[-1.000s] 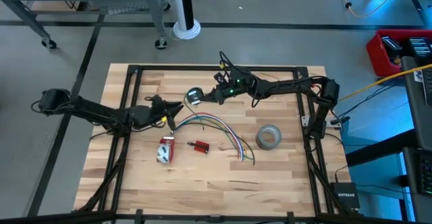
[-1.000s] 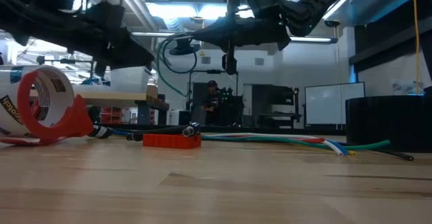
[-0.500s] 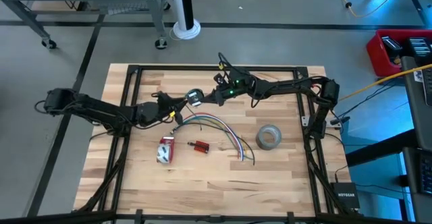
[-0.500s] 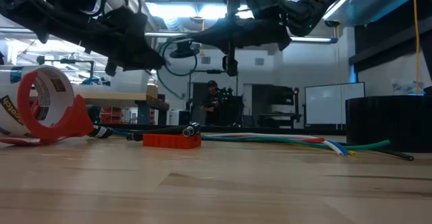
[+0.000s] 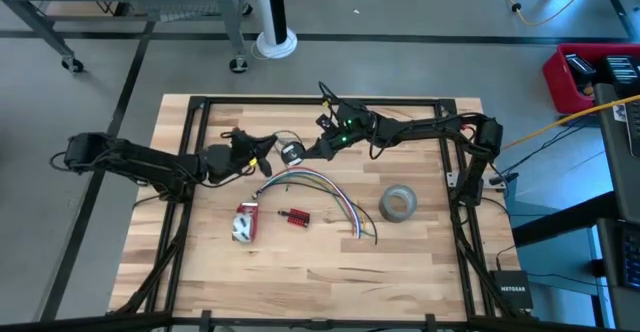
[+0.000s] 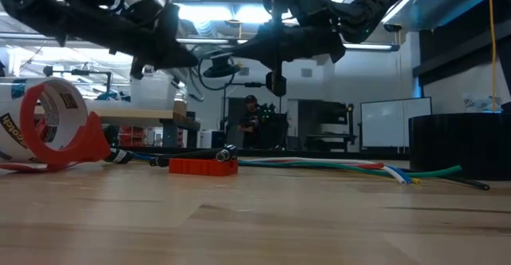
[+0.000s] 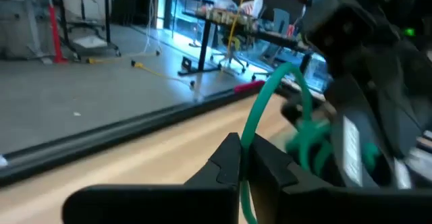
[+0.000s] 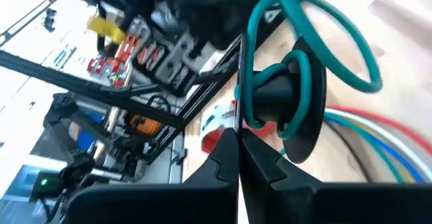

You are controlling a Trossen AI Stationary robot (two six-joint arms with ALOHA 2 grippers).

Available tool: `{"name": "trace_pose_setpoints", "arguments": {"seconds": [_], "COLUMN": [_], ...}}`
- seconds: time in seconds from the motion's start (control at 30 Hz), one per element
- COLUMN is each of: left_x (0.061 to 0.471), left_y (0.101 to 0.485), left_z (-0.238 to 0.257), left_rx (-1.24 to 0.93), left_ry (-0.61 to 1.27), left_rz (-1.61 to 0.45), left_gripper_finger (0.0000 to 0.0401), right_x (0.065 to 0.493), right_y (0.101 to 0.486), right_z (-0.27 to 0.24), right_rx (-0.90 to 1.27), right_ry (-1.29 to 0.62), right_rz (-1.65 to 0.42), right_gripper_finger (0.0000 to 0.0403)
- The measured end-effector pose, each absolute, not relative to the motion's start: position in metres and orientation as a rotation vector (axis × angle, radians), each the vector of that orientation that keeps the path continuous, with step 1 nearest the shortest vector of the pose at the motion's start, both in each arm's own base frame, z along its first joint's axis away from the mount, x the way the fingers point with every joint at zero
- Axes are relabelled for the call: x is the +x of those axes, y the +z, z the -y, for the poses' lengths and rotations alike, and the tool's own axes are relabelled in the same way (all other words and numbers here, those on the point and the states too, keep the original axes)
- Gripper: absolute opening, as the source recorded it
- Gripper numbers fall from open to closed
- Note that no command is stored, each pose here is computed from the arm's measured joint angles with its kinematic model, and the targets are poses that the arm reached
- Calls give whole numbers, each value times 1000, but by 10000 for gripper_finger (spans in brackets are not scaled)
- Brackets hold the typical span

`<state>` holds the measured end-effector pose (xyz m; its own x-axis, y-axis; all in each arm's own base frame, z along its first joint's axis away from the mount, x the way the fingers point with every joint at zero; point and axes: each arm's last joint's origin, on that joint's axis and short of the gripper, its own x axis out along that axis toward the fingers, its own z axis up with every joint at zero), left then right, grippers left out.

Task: Coil cords
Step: Uncoil the green wire from the black spool

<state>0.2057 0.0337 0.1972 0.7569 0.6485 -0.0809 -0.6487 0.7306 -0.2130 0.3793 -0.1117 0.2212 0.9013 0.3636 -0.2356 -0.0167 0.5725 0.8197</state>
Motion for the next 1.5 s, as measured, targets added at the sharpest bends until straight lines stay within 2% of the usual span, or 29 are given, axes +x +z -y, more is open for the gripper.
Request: {"name": "trace_pose_setpoints", "arguments": {"seconds": [0.33, 0.53, 0.73, 0.9, 1.13, 1.4, 1.5], "left_x": [213, 208, 204, 202, 202, 204, 204], "left_y": [215, 199, 187, 179, 176, 176, 176], "left_z": [-51, -59, -56, -51, -43, -32, -32], "left_rx": [-172, -223, -262, -282, -298, -283, -272], "left_ry": [729, 792, 806, 804, 779, 736, 758], "left_rz": [-5, -154, -268, -345, -369, -373, -372], "left_gripper_finger": [5, 5, 17, 15, 7, 4, 5], "right_x": [380, 381, 382, 385, 381, 356, 348], "right_y": [228, 240, 248, 271, 293, 264, 253], "right_z": [109, 109, 110, 121, 158, 199, 204], "right_rx": [926, 929, 908, 866, 878, 978, 1004], "right_ry": [354, 448, 470, 475, 380, 163, 140], "right_rz": [-383, -308, -252, -178, -157, -363, -450], "right_gripper_finger": [1, 1, 1, 1, 1, 1, 1]}}
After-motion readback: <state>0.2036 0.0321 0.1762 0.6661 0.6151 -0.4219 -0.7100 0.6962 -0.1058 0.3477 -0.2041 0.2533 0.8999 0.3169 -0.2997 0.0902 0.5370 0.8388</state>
